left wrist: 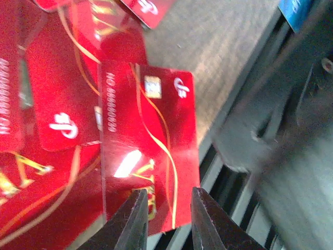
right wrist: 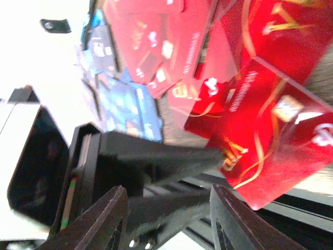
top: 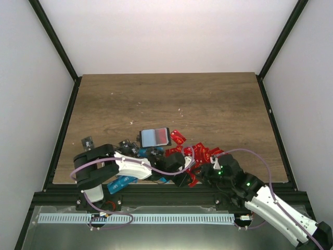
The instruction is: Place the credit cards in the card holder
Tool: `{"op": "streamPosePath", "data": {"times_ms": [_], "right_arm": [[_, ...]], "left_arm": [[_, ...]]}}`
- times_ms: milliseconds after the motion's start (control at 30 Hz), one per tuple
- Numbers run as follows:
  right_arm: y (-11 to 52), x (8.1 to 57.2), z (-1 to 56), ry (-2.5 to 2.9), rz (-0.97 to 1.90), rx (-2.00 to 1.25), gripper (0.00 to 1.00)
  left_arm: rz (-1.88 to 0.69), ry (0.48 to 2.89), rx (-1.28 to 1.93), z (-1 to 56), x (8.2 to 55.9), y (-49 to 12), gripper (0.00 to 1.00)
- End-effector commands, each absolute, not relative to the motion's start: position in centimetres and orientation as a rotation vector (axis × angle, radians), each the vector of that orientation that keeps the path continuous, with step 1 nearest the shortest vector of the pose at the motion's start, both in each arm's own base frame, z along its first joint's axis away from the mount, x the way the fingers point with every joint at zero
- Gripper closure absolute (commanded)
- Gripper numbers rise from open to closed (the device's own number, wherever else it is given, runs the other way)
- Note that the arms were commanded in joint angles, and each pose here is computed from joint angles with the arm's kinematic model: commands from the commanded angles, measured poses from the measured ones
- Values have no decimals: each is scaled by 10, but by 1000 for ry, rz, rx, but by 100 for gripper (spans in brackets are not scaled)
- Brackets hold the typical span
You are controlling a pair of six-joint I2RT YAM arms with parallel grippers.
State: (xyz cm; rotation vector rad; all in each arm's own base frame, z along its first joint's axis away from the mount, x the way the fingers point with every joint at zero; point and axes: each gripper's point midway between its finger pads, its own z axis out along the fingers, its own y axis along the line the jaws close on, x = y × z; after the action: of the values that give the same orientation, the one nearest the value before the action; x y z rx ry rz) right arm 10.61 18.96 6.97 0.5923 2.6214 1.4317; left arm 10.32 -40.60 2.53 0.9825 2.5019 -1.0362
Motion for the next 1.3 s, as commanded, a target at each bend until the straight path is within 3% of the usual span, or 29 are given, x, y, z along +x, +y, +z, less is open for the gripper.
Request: {"op": "streamPosePath", "data": {"times_ms": [0, 300, 567, 900, 1267], "right_arm": [[148, 86, 8, 2824, 1028, 836, 54], [146, 73, -1, 2974, 909, 789, 52], [163, 79, -7, 2930, 1065, 766, 51], [158, 70, -13, 2998, 1008, 733, 51], [161, 51, -15, 3077, 1082, 689, 50]], "left_arm": [[-1050, 2510, 1044, 22, 88, -405, 75], [-1005, 2500, 1003, 27, 96, -401, 78], [-1041, 2483, 1016, 34, 95, -404, 78], [-987, 2480, 925, 58, 116, -399, 77], [-935, 2537, 904, 33, 131, -393, 77]]}}
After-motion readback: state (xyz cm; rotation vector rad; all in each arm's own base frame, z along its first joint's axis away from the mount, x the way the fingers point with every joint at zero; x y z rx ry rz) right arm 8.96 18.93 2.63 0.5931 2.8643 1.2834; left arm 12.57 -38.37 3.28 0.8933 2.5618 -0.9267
